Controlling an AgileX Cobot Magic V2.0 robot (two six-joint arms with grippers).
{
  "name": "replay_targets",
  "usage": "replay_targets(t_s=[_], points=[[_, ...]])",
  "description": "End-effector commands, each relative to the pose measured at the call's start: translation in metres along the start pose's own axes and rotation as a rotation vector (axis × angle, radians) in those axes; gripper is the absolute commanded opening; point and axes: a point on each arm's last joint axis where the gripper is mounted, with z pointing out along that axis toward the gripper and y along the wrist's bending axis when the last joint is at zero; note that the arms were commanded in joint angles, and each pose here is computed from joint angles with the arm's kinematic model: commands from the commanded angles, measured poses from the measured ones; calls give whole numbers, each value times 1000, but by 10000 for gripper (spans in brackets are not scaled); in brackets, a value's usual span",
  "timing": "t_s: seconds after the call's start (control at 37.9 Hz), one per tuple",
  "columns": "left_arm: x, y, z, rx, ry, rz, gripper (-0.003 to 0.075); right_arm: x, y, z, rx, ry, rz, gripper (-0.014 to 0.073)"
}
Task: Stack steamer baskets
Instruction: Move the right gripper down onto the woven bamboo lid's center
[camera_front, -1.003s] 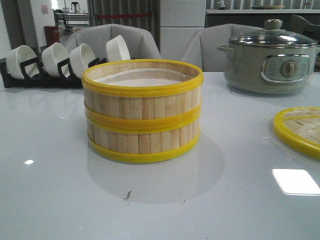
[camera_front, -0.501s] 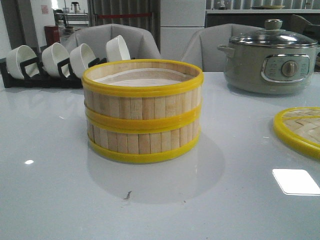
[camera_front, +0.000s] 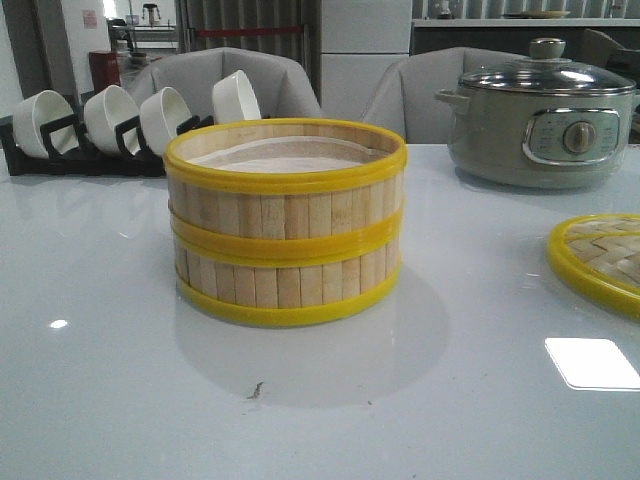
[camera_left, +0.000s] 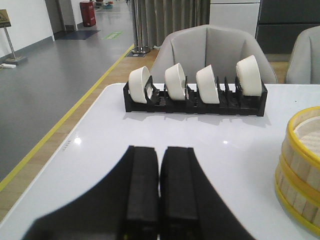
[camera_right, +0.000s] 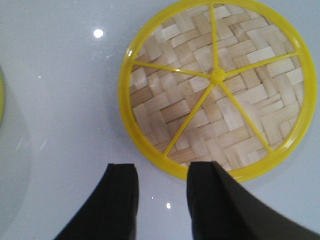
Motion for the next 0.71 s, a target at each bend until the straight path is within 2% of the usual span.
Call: replay_targets(t_s=[0.0,0.45,0.69], points=[[-14,-3,0,29,-82,3,87,-26,-8,4,24,-47,7,361],[-14,-3,0,29,-82,3,87,-69,-33,68,133,84,9,360],[-14,-3,0,29,-82,3,87,-72,-35,84,141,114,5,360]])
